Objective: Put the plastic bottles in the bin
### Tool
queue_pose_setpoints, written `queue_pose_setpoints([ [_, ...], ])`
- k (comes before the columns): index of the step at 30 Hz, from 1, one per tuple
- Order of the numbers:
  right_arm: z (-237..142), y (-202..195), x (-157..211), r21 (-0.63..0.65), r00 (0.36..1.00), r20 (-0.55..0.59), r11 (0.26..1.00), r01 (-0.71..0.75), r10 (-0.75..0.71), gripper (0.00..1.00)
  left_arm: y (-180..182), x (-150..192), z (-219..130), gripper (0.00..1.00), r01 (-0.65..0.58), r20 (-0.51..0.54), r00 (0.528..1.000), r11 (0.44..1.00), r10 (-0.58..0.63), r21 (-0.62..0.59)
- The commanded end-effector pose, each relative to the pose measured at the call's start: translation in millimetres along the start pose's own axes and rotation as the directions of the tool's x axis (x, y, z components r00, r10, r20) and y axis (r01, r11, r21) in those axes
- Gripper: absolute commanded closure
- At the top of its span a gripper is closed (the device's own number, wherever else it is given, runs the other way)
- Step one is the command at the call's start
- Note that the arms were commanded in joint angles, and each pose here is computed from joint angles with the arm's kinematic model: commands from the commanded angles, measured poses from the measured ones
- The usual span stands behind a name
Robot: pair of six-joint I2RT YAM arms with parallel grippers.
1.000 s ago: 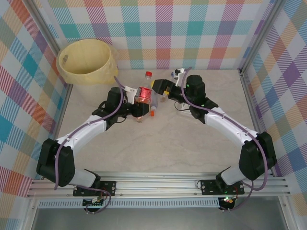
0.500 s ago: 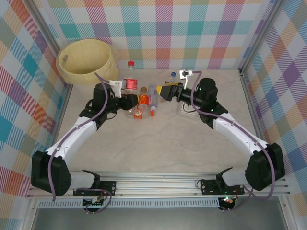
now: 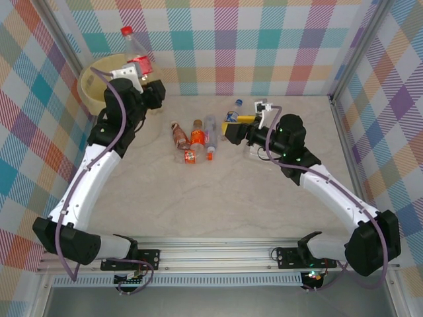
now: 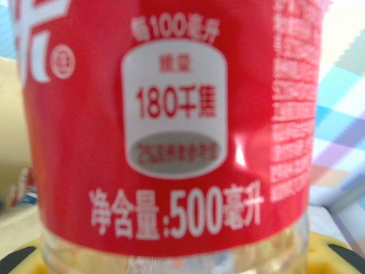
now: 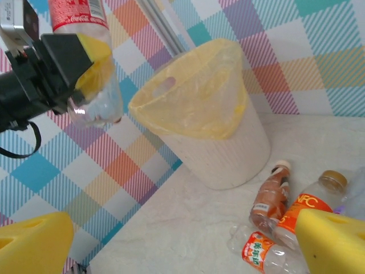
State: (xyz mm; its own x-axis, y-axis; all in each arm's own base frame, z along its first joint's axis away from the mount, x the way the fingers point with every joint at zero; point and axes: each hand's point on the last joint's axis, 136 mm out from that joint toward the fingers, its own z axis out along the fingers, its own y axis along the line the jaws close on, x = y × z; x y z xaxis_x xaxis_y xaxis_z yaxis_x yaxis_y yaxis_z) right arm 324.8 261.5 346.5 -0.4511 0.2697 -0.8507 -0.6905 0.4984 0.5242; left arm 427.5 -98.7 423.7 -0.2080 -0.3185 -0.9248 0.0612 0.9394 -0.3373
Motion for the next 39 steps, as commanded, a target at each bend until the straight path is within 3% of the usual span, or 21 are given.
queue_pose_setpoints([
  [1, -11, 0, -4, 0.039, 0.999, 0.027, 0.999, 0.037, -0.038, 0.00, 35, -24, 14, 0.56, -0.023, 0.104, 0.994, 0.982, 0.043, -0.189],
  [9, -19, -11, 0, 0.109, 0.999, 0.028, 0.993, 0.037, -0.040, 0.00, 74, -81, 41, 0.55, -0.116, 0.262, 0.939, 0.922, 0.223, -0.370],
  [18, -17, -22, 9, 0.147, 1.000, 0.004, 0.989, 0.009, -0.010, 0.00, 146, -107, 59, 0.55, -0.134, 0.243, 0.926, 0.851, 0.290, -0.507],
  [30, -5, -28, 14, 0.144, 0.999, -0.028, 0.989, -0.015, 0.019, 0.00, 235, -83, 71, 0.54, -0.057, 0.161, 0.961, 0.734, 0.223, -0.677],
  [39, -4, -28, 11, 0.152, 0.999, -0.022, 0.988, -0.039, 0.043, 0.00, 266, -45, 80, 0.47, -0.020, 0.090, 0.986, 0.648, 0.137, -0.761],
])
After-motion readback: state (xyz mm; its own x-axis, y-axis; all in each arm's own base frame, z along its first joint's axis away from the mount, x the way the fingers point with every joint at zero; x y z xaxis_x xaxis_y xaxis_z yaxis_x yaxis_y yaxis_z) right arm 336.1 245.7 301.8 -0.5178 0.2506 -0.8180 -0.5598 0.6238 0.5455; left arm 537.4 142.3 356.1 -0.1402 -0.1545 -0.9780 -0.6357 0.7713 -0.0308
